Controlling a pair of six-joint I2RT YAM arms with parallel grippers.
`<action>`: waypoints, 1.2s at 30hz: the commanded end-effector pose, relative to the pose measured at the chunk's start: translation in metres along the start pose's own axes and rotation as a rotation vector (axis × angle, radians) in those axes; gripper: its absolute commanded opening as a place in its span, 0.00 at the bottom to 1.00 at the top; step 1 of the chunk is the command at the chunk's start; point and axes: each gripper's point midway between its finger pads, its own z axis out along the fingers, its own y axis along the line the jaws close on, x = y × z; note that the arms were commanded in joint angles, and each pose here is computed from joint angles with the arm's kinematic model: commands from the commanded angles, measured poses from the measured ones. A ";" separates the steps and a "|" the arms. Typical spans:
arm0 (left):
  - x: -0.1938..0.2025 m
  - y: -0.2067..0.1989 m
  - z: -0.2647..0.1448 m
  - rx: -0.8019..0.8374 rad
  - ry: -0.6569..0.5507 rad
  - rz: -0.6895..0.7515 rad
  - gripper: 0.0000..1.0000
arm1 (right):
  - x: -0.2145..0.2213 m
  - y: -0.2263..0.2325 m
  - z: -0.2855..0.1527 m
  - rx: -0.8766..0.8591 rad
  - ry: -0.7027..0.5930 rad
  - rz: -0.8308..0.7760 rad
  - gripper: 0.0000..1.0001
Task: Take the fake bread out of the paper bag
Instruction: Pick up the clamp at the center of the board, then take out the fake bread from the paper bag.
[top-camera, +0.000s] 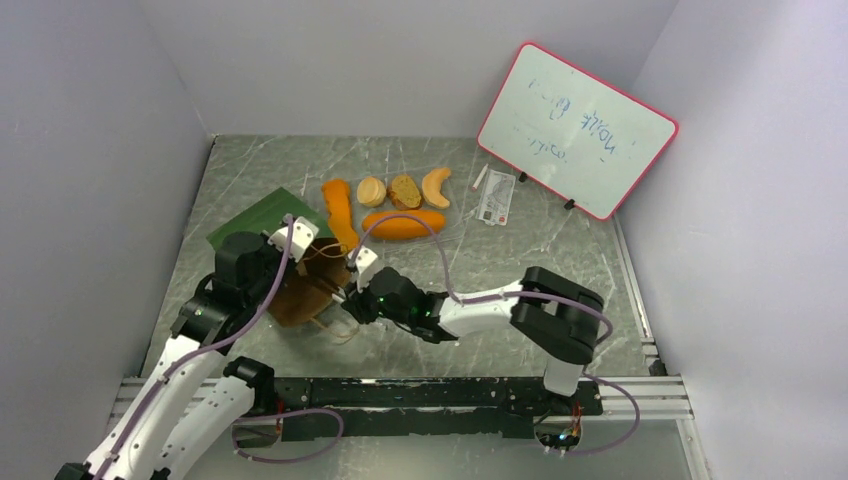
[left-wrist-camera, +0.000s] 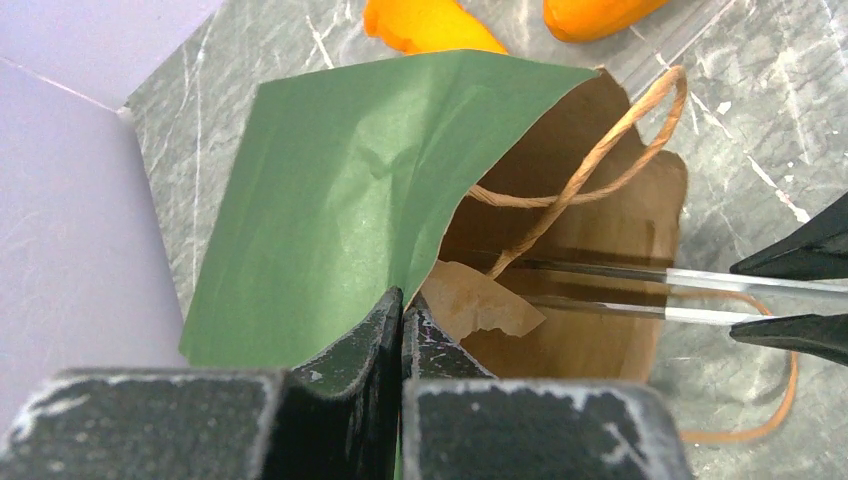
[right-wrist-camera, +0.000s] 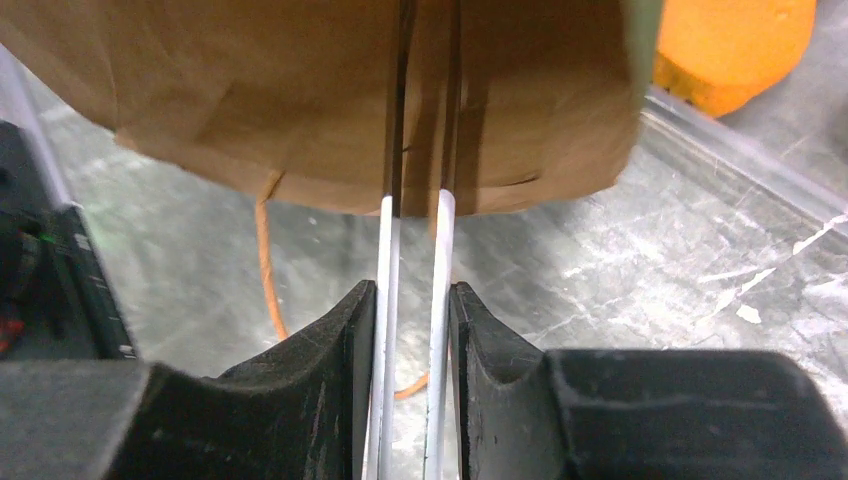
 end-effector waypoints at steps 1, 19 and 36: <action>-0.007 0.006 -0.015 -0.025 -0.035 0.009 0.07 | -0.050 0.011 -0.018 -0.005 -0.071 0.151 0.30; -0.003 -0.009 -0.014 0.053 -0.043 0.025 0.07 | -0.076 0.040 -0.025 -0.225 0.029 0.664 0.26; -0.014 -0.006 -0.007 0.040 -0.070 -0.012 0.07 | -0.082 0.063 -0.012 -0.346 0.092 1.149 0.33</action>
